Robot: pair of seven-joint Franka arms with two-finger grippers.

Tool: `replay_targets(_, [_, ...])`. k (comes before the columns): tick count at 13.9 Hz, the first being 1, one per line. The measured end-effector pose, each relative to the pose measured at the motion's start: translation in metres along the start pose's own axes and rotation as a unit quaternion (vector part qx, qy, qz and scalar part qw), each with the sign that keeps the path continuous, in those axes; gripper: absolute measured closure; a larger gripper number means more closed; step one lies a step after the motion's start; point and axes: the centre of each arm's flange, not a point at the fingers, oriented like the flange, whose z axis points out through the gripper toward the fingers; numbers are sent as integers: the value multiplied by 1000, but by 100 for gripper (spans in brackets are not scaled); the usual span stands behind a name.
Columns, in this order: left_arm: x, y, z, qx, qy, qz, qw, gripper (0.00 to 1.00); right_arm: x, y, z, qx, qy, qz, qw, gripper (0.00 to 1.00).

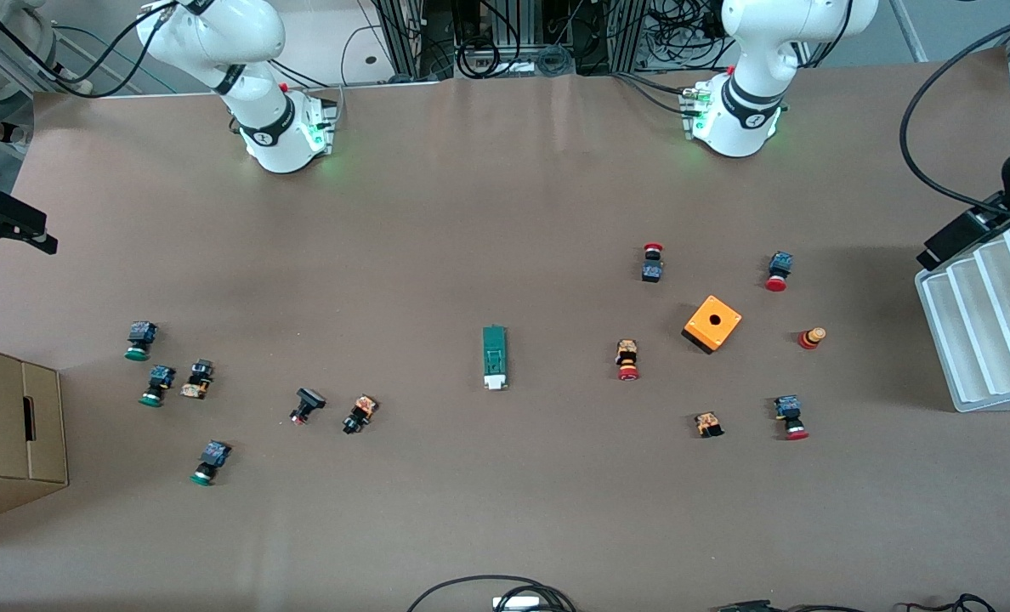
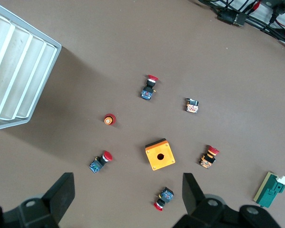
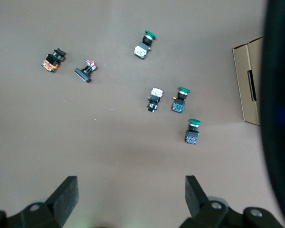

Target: Close load switch with both arms

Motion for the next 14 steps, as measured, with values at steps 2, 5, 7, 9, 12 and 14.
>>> replay_targets(2, [7, -14, 1, 0, -1, 41, 999, 0, 0, 0, 0, 0, 0, 0, 1000, 0])
replay_targets(5, [13, -28, 0, -2, -1, 60, 998, 0, 0, 0, 0, 0, 0, 0, 1000, 0])
replay_targets(7, [15, -27, 4, -1, -5, 64, 998, 0, 0, 0, 0, 0, 0, 0, 1000, 0])
replay_targets(9, [19, -25, 15, 3, -14, 66, 998, 0, 0, 0, 0, 0, 0, 0, 1000, 0])
replay_targets(12, [22, -24, 26, 7, -25, 66, 997, 0, 0, 0, 0, 0, 0, 0, 1000, 0])
replay_targets(14, [21, -24, 26, 8, -30, 66, 997, 0, 0, 0, 0, 0, 0, 0, 1000, 0])
